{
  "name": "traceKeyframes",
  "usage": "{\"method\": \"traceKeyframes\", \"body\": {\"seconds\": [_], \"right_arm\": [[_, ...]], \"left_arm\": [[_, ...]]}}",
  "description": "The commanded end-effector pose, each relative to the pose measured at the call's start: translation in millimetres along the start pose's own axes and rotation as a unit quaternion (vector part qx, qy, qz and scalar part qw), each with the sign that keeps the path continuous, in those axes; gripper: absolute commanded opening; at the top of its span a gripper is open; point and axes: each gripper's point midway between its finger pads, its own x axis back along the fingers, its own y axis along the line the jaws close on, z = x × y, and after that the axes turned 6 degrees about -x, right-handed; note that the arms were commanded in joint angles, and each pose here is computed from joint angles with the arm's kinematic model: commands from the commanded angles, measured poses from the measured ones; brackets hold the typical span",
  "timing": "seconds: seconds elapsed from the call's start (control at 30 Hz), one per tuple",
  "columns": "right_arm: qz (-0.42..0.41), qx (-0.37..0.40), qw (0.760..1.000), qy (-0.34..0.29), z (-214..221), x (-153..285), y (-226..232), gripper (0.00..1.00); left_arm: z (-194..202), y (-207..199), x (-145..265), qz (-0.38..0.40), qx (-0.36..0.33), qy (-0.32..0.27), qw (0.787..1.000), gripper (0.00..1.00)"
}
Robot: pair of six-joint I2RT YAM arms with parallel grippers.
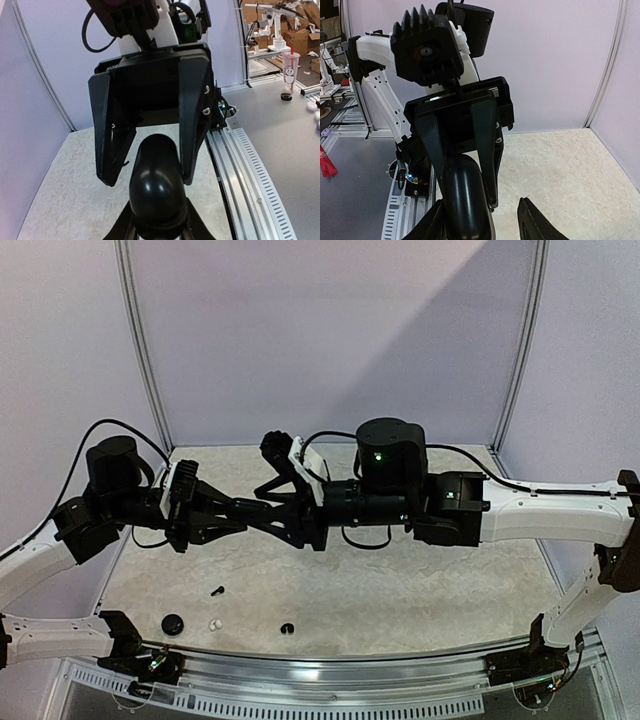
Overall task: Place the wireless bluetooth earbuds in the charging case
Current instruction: Open the charging case.
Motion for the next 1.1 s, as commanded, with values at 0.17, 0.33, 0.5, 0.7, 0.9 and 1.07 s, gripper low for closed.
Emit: {"method": "traceKeyframes", "body": {"seconds": [0.17,0.33,0.5,0.7,0.9,1.07], "right_arm": [[0.057,-0.022,0.998,-0.03,-17,6,-31,0.52],[0.063,-0.03,0.997,-0.028,-15,7,-35,0.55],[0.065,-0.046,0.996,-0.031,-16,7,-39,0.57],[0.068,-0.049,0.996,-0.036,-15,11,-41,0.56],[0.067,-0.054,0.996,-0.029,-11,10,-41,0.56],[0.059,-0.059,0.996,-0.024,-10,10,-39,0.57]], "left_arm": [[-5,-25,0,0.056,0.008,-0.012,0.998,0.0],[-4,-25,0,0.055,0.008,-0.01,0.998,0.0],[-3,-26,0,0.058,0.013,-0.01,0.998,0.0],[-3,-26,0,0.057,0.012,-0.011,0.998,0.0],[-6,-22,0,0.046,0.011,-0.019,0.999,0.0],[-2,-23,-1,0.043,0.016,-0.018,0.999,0.0]]}}
